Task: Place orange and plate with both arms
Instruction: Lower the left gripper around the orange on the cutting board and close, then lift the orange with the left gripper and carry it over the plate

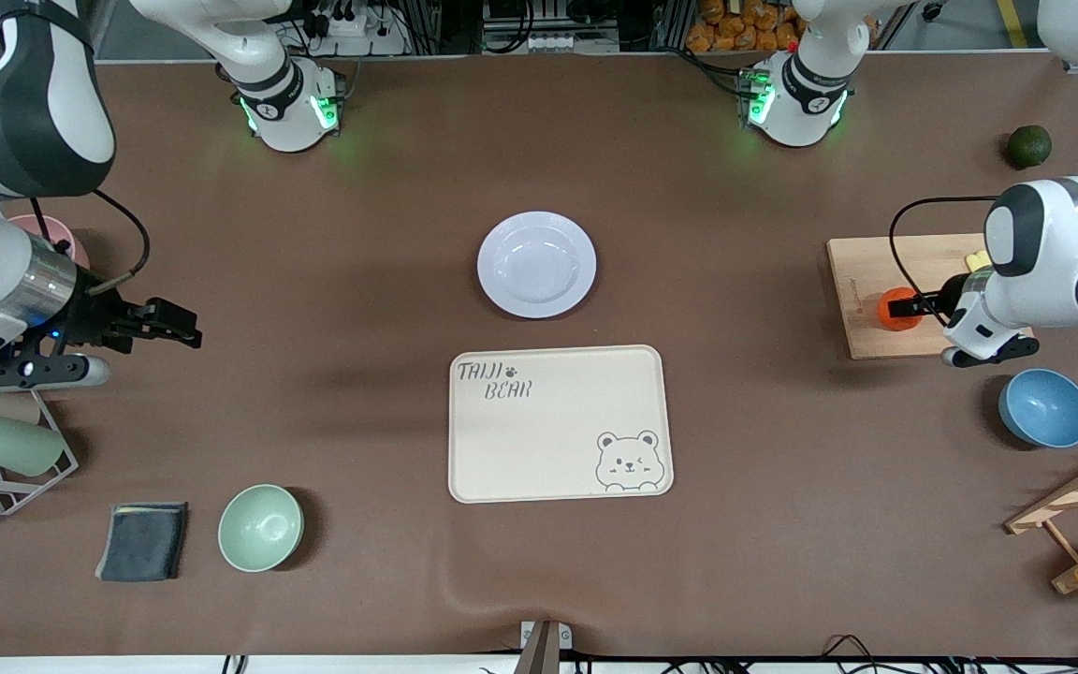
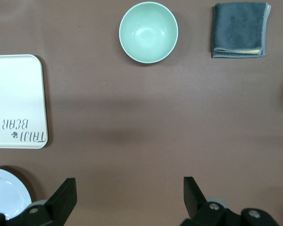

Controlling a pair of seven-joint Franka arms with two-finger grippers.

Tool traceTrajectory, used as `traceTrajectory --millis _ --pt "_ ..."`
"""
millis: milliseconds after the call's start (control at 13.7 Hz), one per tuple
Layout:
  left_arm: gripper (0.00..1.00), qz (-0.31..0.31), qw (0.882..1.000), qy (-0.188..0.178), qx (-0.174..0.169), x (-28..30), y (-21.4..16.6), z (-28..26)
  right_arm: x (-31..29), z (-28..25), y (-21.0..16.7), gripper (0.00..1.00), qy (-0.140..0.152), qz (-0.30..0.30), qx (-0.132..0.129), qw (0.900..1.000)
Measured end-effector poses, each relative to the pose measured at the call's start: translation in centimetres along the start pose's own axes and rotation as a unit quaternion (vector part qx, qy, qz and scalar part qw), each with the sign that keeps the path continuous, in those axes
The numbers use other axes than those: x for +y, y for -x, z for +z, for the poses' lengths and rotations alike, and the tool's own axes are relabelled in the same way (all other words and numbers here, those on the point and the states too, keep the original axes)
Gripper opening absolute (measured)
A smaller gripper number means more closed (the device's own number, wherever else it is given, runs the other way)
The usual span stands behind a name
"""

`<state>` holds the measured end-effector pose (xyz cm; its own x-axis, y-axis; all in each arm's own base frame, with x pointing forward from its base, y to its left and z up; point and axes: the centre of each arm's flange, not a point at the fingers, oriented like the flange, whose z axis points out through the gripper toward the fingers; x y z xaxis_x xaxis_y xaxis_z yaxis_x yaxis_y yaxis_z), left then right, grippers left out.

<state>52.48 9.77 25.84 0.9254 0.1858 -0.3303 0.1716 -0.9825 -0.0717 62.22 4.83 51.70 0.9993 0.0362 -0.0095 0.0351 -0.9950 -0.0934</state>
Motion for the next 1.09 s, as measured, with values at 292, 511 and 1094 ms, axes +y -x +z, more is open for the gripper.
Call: traceTrajectory --millis 292,511,1094 --pt "1.0 0.001 1.0 0.003 -0.003 0.1 -0.7 1.9 0.1 1.6 -1.1 1.0 0.0 0.0 0.001 1.0" --pt "1.0 0.001 1.0 0.004 -0.004 0.1 -0.9 2.5 -0.8 2.7 -1.5 1.0 -0.043 0.012 -0.005 0.999" --pt "1.0 0.014 1.0 -0.019 -0.01 -0.5 -1.5 4.3 -2.2 6.7 -1.0 1.0 -0.128 0.039 -0.053 0.99"
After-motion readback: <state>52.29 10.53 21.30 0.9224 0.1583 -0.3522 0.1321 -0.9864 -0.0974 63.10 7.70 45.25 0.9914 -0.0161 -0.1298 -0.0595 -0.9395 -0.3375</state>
